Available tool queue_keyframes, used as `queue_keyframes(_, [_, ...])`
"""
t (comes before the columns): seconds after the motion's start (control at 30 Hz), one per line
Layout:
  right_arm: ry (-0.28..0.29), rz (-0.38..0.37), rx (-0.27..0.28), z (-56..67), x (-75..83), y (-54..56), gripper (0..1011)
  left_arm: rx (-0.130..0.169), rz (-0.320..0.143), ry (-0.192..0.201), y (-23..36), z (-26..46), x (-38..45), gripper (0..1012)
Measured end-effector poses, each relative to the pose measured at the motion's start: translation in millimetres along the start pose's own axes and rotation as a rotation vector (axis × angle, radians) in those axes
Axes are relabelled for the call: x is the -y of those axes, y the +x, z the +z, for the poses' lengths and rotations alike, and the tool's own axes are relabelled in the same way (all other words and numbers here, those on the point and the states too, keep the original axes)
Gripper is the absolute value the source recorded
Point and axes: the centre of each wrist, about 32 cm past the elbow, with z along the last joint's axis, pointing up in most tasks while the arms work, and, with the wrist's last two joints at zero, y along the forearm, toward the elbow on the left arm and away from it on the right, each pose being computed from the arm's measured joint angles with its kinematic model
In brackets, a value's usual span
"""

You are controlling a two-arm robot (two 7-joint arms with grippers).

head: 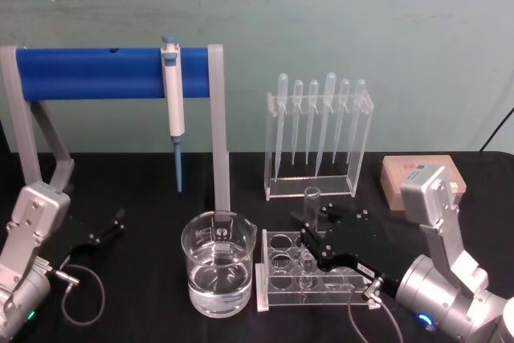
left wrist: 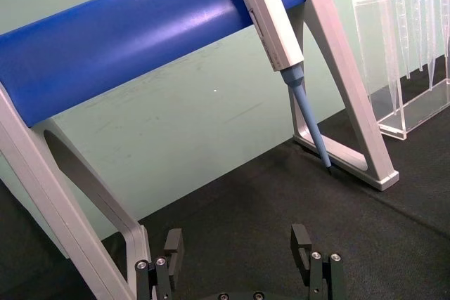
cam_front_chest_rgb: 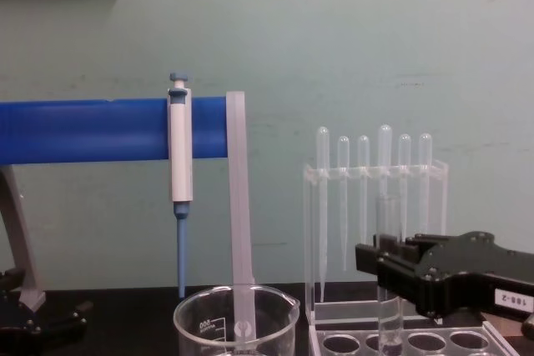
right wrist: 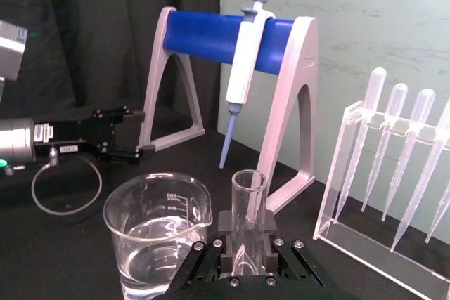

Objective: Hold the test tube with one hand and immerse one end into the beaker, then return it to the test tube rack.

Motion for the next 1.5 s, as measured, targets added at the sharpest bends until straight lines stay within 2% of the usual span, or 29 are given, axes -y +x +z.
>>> queue_keyframes(0.27, [-0.029,0.016,0.046,-0.4,-1.9,-0.4,243,0.000,0.000,0.000,0.0,0.0,0.0,1000])
queue_keyframes(0.33, [-0.042,0.021,0.054,0.1,-2.6,-0.4,294,0.000,0.000,0.000,0.0,0.0,0.0,1000])
queue_keyframes(0.37, [-0.046,0.022,0.057,0.4,-2.8,-0.5,353,0.000,0.000,0.000,0.0,0.0,0.0,1000])
queue_keyframes(0.43, [-0.054,0.024,0.061,1.2,-3.1,-0.6,387,0.000,0.000,0.000,0.0,0.0,0.0,1000])
queue_keyframes(0.47, [-0.056,0.026,0.063,2.2,-3.3,-0.8,443,0.000,0.000,0.000,0.0,0.0,0.0,1000])
queue_keyframes(0.5, [-0.055,0.027,0.064,3.0,-3.4,-0.9,443,0.000,0.000,0.000,0.0,0.0,0.0,1000])
queue_keyframes(0.6, [-0.047,0.029,0.068,6.3,-3.4,-1.1,530,0.000,0.000,0.000,0.0,0.0,0.0,1000])
queue_keyframes(0.7, [-0.018,0.027,0.082,17.0,-1.5,-1.3,671,0.000,0.000,0.000,0.0,0.0,0.0,1000])
queue_keyframes(0.77, [-0.001,0.024,0.089,22.7,-0.2,-1.3,704,0.000,0.000,0.000,0.0,0.0,0.0,1000])
queue_keyframes(0.87, [0.047,0.000,0.107,33.9,4.1,-1.5,808,0.000,0.000,0.000,0.0,0.0,0.0,1000])
queue_keyframes(0.97, [0.119,-0.056,0.123,40.6,10.4,-2.4,896,0.000,0.000,0.000,0.0,0.0,0.0,1000])
queue_keyframes(1.0, [0.157,-0.103,0.125,40.8,14.4,-2.8,929,0.000,0.000,0.000,0.0,0.0,0.0,1000])
queue_keyframes(1.07, [0.188,-0.152,0.126,39.7,17.9,-3.4,954,0.000,0.000,0.000,0.0,0.0,0.0,1000])
queue_keyframes(1.1, [0.210,-0.215,0.122,36.4,22.0,-3.8,996,0.000,0.000,0.000,0.0,0.0,0.0,1000])
queue_keyframes(1.13, [0.210,-0.215,0.122,36.4,22.0,-3.8,1002,0.000,0.000,0.000,0.0,0.0,0.0,1000])
queue_keyframes(1.17, [0.222,-0.285,0.116,32.0,26.1,-4.7,1003,0.000,0.000,0.000,0.0,0.0,0.0,1000])
queue_keyframes(1.2, [0.223,-0.356,0.110,26.8,29.8,-5.5,1002,0.000,0.000,0.000,0.0,0.0,0.0,1000])
queue_keyframes(1.33, [0.196,-0.488,0.110,14.8,36.8,-6.3,1003,0.000,0.000,0.000,0.0,0.0,0.0,1000])
queue_keyframes(1.37, [0.175,-0.542,0.117,8.9,39.4,-6.4,1003,0.000,0.000,0.000,0.0,0.0,0.0,1000])
queue_keyframes(1.5, [0.108,-0.610,0.143,-6.9,42.6,-6.0,1003,0.000,0.000,0.000,0.0,0.0,0.0,1000])
